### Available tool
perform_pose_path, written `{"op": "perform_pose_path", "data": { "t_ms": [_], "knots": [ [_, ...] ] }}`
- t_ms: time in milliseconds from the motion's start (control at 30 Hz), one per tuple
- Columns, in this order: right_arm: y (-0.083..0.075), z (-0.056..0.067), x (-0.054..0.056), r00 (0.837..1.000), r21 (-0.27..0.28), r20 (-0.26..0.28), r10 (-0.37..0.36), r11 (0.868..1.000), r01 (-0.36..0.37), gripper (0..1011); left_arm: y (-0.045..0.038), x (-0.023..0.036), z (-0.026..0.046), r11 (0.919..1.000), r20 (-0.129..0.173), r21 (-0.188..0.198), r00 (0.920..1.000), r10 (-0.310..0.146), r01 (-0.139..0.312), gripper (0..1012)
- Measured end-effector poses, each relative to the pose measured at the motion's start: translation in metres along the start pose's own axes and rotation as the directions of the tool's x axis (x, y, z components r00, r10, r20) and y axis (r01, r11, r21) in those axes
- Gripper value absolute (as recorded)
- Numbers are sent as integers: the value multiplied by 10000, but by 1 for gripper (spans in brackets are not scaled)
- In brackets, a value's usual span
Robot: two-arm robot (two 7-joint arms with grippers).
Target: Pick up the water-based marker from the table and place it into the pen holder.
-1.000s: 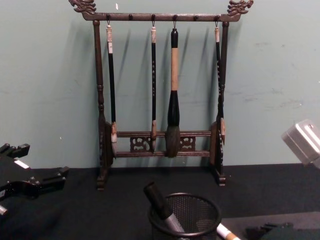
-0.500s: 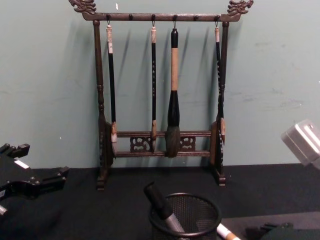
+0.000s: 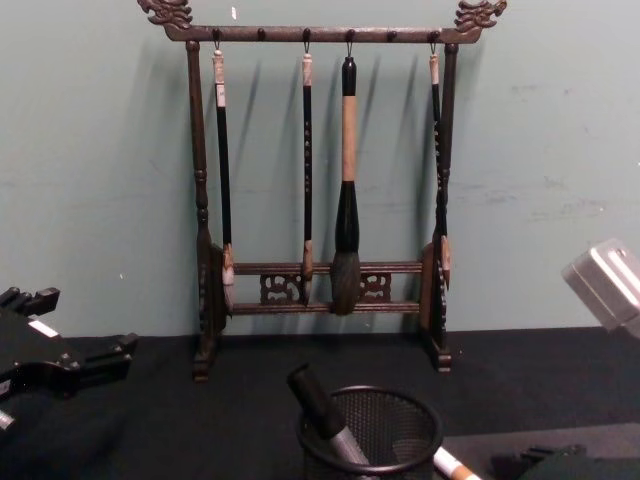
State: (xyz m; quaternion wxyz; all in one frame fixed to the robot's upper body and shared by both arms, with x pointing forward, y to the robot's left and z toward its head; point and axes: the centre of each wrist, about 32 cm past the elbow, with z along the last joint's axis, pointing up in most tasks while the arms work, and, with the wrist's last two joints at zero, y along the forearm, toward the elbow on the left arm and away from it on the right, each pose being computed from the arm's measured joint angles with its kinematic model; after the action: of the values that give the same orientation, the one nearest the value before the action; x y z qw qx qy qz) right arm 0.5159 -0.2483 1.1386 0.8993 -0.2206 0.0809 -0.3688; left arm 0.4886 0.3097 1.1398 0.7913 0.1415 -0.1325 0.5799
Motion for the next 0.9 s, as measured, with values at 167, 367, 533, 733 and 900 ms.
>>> {"op": "perform_pose_path", "data": {
  "t_ms": [167,367,533,733,900],
  "knots": [
    [0,0,0,10000,-3,-2,0,10000,0,1002,0,0,0,10000,0,1,10000,0,0,1001],
    [0,0,0,10000,-5,-6,1,10000,-1,1002,0,0,0,10000,0,1,10000,-1,1,1001],
    [0,0,0,10000,-9,-9,1,10000,-1,978,0,0,0,10000,0,0,10000,0,0,1001],
    [0,0,0,10000,-10,-9,1,10000,-1,837,0,0,0,10000,-1,1,10000,-1,1,1001],
    [0,0,0,10000,-11,-10,2,10000,-2,682,0,0,0,10000,-1,1,10000,0,0,1001]
  ]
}}
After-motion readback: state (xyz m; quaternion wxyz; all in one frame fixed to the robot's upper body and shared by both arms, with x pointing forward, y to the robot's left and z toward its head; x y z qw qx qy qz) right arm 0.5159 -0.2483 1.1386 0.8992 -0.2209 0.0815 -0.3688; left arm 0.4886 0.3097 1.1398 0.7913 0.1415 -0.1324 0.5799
